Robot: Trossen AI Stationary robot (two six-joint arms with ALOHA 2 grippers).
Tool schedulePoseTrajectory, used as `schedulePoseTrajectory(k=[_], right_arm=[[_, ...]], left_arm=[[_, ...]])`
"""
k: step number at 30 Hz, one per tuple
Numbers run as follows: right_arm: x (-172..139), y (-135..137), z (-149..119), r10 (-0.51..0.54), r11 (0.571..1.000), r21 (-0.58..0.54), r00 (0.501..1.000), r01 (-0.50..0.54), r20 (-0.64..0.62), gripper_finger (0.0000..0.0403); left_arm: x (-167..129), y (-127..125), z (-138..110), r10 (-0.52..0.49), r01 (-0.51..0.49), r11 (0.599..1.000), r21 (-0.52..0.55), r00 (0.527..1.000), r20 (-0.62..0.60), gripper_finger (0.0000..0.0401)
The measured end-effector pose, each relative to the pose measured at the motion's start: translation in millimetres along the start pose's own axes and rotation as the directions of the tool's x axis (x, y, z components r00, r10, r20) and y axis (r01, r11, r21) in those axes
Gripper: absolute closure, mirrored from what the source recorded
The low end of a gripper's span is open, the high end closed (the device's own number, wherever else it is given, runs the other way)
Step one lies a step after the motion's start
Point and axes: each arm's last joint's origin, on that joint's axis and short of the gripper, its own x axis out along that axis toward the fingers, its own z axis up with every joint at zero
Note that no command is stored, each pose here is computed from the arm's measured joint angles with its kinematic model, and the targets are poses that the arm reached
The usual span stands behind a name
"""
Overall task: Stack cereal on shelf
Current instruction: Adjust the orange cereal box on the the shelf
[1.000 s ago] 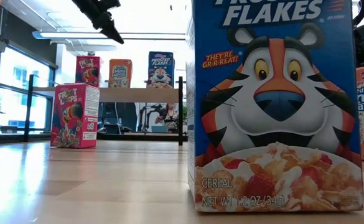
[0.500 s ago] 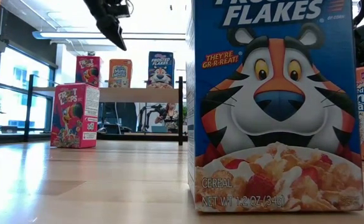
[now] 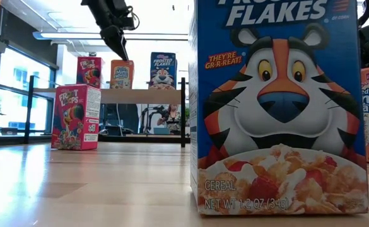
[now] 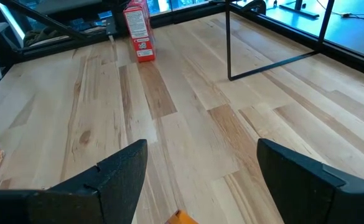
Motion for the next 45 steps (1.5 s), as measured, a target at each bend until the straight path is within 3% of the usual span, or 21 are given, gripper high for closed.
schedulePoseTrajectory(k=[10, 35, 45], right_arm=[[0.0, 0.0, 0.0, 0.0, 1.0, 0.0, 1.0, 0.0, 0.0, 0.0107], [0.0, 0.1, -0.1, 0.004, 1.0, 0.0, 1.0, -0.004, -0.002, 0.0107], [0.0, 0.1, -0.1, 0.004, 1.0, 0.0, 1.0, -0.004, -0.002, 0.0107]], left_arm=[[13.4, 1.9, -1.9, -0.044, 0.043, 0.999, -0.013, 0.998, -0.038, 0.0107], [13.1, 1.6, -2.2, -0.045, 0.044, 0.999, -0.022, 0.998, -0.041, 0.0233], [14.4, -2.8, 3.0, -0.054, 0.054, 0.999, -0.004, 0.998, -0.031, 0.0251]])
